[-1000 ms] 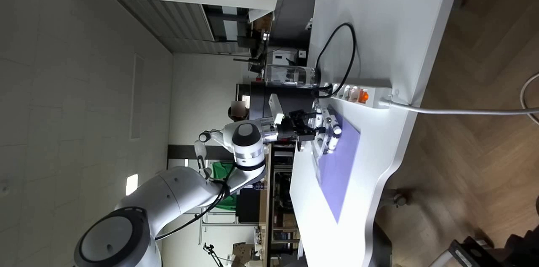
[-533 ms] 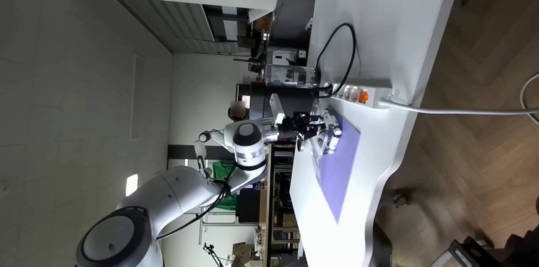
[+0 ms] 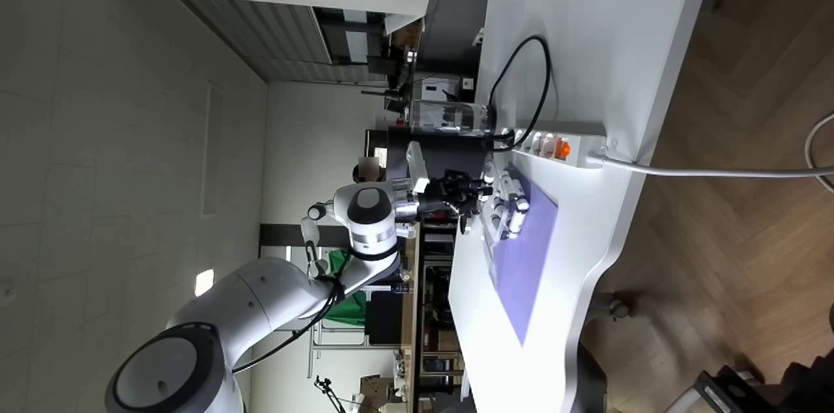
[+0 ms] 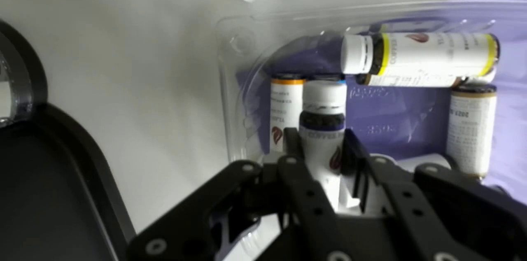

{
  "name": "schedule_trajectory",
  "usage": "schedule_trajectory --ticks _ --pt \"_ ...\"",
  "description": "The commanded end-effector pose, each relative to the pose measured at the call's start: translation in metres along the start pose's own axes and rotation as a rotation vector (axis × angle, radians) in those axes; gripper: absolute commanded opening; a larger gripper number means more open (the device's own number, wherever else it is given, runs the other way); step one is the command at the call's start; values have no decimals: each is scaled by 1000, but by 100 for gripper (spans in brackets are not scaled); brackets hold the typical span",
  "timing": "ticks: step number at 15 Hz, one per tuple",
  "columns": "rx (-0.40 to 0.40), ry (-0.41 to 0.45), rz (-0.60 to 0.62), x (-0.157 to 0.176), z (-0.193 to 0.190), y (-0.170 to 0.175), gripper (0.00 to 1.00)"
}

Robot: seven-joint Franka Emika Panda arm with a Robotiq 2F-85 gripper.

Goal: Pick up one small bottle from the container and put it on the table.

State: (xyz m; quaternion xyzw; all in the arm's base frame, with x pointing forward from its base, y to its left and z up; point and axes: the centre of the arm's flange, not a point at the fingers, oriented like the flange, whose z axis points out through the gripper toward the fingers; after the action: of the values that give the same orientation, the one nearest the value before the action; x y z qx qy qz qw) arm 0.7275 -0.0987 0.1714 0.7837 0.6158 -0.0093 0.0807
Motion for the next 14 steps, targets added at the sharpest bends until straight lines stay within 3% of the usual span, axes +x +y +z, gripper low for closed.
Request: schedule_trajectory --ticks 1,6,10,14 --pt "8 12 197 5 -55 -2 7" --pt "57 -19 431 45 -89 -32 7" --pt "121 -52 537 112 -75 -95 7" --pt "216 -22 669 177 -50 -157 7"
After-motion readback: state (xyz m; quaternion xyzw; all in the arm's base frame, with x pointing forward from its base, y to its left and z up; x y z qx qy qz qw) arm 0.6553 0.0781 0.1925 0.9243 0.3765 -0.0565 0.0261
